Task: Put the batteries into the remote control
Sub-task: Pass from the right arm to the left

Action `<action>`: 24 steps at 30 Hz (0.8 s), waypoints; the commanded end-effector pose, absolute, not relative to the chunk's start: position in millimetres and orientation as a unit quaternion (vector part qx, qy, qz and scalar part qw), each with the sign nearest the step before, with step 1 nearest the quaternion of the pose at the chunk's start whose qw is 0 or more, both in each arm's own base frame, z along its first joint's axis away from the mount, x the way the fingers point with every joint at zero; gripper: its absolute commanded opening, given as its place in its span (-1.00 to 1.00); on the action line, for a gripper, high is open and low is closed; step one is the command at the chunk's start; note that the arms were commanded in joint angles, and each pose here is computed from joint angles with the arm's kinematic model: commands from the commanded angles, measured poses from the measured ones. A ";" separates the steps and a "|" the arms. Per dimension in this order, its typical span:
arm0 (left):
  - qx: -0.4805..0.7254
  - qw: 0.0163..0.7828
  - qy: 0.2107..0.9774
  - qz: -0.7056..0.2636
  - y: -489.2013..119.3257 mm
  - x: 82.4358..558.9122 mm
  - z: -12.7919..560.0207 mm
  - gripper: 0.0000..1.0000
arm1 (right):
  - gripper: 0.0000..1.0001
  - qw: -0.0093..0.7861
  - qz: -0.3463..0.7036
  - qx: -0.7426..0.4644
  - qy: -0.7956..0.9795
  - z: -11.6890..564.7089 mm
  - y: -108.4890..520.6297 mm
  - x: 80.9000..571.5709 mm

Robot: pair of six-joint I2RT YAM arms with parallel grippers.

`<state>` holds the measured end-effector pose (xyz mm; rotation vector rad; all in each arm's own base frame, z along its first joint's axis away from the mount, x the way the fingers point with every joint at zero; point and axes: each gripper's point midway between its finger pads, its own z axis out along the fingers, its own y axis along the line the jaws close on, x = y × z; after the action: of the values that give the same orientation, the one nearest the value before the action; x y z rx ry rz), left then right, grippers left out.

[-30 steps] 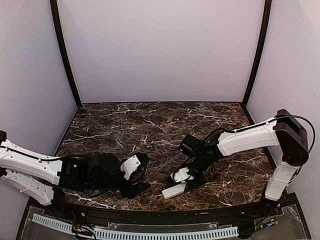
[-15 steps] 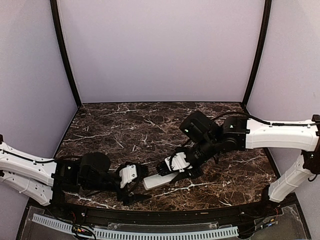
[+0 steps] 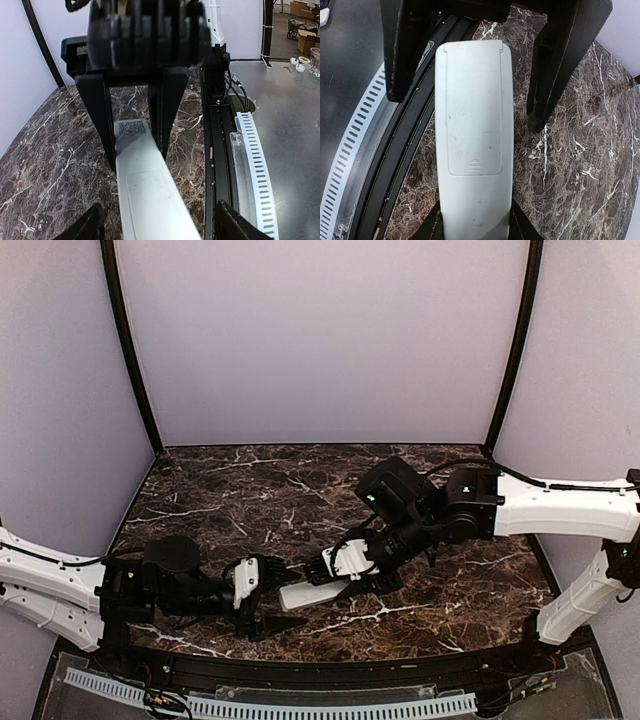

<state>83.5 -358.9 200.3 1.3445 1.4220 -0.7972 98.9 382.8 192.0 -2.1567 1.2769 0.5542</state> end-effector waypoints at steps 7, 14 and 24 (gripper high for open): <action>0.576 0.469 0.577 -0.341 -370.6 71.7 198.4 0.18 | -0.76 0.309 0.210 -0.788 0.490 207.8 393.1 105.0; 0.551 0.494 0.590 -0.322 -365.8 84.0 210.1 -0.07 | -0.76 0.309 0.210 -0.788 0.490 209.3 390.2 103.3; 0.543 0.485 0.621 -0.290 -357.0 93.8 201.0 -0.63 | -0.77 0.317 0.212 -0.784 0.490 215.1 391.6 104.1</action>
<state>95.0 -362.2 201.7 1.3121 1.4715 -0.7186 102.8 382.9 191.6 -2.1121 1.3594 0.5510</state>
